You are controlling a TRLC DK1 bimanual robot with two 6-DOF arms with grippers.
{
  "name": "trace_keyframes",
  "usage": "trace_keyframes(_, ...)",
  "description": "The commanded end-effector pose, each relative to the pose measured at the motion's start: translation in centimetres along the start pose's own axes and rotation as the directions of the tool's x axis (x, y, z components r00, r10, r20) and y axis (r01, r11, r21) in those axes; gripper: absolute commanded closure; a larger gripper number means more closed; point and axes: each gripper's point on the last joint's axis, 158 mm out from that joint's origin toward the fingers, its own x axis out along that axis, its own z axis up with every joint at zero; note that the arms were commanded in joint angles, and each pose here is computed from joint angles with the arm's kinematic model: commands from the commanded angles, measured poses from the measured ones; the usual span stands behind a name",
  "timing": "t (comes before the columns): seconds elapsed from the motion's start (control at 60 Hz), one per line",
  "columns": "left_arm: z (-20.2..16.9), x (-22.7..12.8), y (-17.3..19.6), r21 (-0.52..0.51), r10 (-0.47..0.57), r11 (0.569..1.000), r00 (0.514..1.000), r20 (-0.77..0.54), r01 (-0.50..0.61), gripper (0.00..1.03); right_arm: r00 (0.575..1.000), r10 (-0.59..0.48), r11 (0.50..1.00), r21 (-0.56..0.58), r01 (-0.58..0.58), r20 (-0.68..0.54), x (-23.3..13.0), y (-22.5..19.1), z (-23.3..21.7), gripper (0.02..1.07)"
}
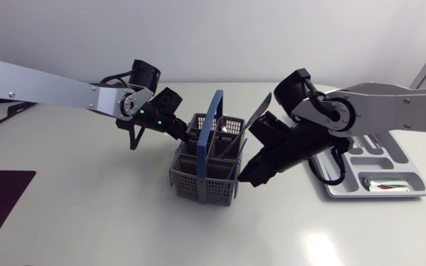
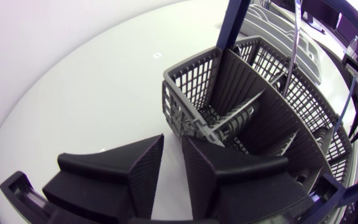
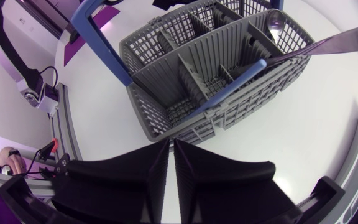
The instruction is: Unload the cutlery basket into the drawer organizer.
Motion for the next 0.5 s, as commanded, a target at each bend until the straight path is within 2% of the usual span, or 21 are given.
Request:
trace_keyframes(0.0,-0.1,-0.4,0.9,0.013,-0.001,1.000,1.000,-0.007,0.001,0.70,1.000,0.005,1.000,0.015,-0.004,-0.020,0.0,0.0,-1.3,0.91)
trace_keyframes(0.033,-0.1,-1.2,1.4,0.007,0.011,1.000,1.000,-0.003,-0.011,0.66,1.000,-0.009,1.000,0.024,0.009,-0.010,-0.4,-0.4,-1.3,0.85)
trace_keyframes(0.083,-0.3,-2.7,2.3,0.007,0.030,1.000,1.000,0.005,-0.030,0.62,1.000,-0.025,0.999,0.032,0.024,0.008,-1.0,-0.9,-1.2,0.70)
trace_keyframes(0.1,-0.4,-2.9,2.4,0.007,0.033,0.999,0.999,0.004,-0.033,0.60,0.999,-0.031,0.999,0.037,0.031,0.015,-1.2,-1.1,-1.2,0.61)
trace_keyframes(0.133,-0.7,-4.2,2.7,0.006,0.043,0.999,0.999,0.010,-0.043,0.59,0.999,-0.041,0.998,0.042,0.039,0.026,-1.5,-1.4,-1.0,0.54)
trace_keyframes(0.483,-1.6,-11.9,-0.2,0.037,0.079,0.996,0.993,0.088,-0.082,0.57,0.984,-0.096,0.992,0.091,0.082,0.152,-3.2,-2.8,3.4,0.52)
